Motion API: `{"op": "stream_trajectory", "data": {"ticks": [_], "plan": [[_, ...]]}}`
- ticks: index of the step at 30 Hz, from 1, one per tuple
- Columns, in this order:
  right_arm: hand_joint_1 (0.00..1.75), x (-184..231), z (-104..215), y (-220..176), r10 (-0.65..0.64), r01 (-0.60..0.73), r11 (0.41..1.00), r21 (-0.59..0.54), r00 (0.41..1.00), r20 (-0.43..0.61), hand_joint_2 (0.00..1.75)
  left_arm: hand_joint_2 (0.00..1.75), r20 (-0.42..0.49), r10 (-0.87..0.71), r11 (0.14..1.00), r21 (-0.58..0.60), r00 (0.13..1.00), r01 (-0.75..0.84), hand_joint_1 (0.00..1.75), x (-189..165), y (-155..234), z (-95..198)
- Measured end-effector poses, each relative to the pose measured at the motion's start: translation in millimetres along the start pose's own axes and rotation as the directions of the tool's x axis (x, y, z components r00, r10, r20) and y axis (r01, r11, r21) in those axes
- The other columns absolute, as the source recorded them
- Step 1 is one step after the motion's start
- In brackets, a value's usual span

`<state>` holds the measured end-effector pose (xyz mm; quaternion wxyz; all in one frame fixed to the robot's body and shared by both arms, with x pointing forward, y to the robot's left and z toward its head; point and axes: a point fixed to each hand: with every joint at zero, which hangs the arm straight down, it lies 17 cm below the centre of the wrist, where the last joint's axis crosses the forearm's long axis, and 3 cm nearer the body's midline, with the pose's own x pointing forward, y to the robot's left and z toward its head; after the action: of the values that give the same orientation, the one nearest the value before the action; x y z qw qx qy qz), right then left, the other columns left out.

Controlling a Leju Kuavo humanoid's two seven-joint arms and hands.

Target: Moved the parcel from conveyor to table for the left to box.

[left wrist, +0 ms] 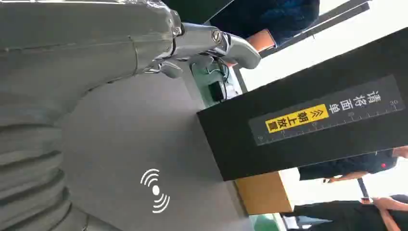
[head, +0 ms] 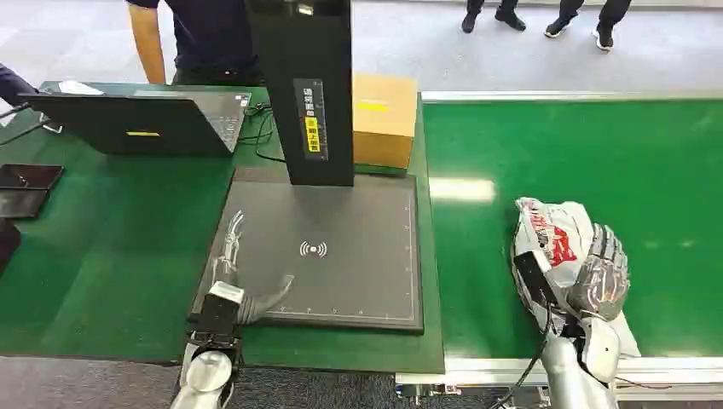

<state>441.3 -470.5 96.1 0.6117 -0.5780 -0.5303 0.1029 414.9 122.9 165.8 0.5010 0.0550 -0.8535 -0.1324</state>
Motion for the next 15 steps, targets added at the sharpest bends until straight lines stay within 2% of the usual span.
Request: {"op": "stream_trajectory", "data": {"ticks": [15], "plan": [[0.0,-77.4,22.3,47.1,0.048,-0.018,0.989,0.145,0.978,-0.205,1.75,1.75,-0.002,-0.003,1.0,-0.004,1.0,0.003,0.0,1.0,-0.5,1.0]]}}
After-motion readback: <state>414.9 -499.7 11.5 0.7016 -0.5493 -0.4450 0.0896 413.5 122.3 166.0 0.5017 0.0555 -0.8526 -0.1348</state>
